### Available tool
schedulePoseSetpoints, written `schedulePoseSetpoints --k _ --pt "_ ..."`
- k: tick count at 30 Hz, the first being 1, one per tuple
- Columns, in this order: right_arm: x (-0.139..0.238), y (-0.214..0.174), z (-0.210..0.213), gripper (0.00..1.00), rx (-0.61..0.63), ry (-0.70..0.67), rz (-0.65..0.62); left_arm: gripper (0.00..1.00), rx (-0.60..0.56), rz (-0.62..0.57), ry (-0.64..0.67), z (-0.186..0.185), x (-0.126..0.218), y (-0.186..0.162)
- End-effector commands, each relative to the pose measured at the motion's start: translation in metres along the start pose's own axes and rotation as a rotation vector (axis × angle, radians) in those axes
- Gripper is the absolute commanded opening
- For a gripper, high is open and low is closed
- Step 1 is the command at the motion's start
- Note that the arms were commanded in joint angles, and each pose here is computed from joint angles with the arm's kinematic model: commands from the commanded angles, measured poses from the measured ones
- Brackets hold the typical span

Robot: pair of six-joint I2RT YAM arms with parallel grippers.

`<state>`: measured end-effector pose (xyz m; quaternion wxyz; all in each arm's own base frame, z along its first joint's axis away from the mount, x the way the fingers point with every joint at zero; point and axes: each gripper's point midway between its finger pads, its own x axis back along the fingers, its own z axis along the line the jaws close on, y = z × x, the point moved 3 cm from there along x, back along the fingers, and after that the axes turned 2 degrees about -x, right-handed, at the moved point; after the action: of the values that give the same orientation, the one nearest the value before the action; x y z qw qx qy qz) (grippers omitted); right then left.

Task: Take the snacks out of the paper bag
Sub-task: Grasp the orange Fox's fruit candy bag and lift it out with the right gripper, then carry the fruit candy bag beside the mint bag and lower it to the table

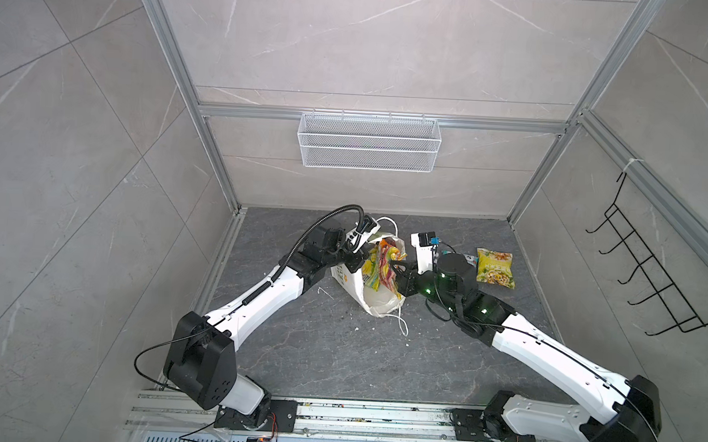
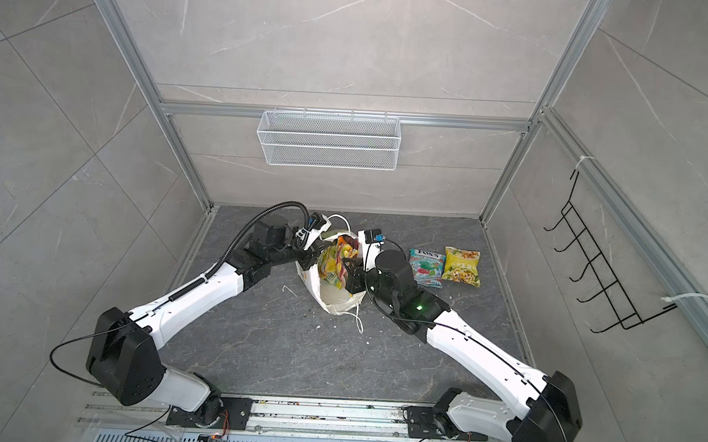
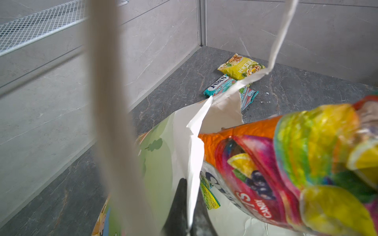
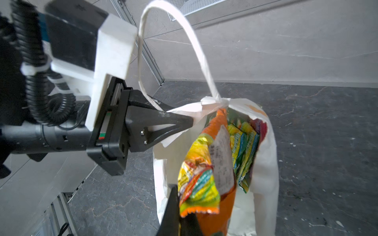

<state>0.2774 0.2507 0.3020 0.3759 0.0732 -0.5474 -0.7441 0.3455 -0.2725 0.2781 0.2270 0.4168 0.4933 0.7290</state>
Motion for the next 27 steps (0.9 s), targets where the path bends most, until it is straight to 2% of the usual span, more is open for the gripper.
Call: schedulePoseSetpoints --k 1,8,12,17,20,27 --pt "0.015 0.003 -0.002 0.00 0.045 0.016 -0.016 0.00 0.004 -0.043 0.030 0.007 -0.001 0.019" --pt "0.055 0.018 -0.013 0.00 0.042 -0.031 -0.063 0.00 0.010 -0.031 0.084 0.014 0.000 0.015" --pt "0.083 0.039 -0.020 0.00 0.034 -0.075 -0.152 0.00 0.006 -0.025 0.110 0.017 0.001 0.014" --pt "0.099 0.063 -0.048 0.00 -0.020 -0.207 -0.225 0.00 0.004 -0.024 0.150 0.022 0.003 0.014" --pt "0.088 0.072 -0.070 0.00 -0.111 -0.214 -0.209 0.00 0.007 -0.020 0.169 0.025 0.003 0.013" --pt "0.016 0.064 -0.124 0.00 -0.303 -0.190 -0.003 0.00 0.008 -0.026 0.174 0.026 0.004 0.015"
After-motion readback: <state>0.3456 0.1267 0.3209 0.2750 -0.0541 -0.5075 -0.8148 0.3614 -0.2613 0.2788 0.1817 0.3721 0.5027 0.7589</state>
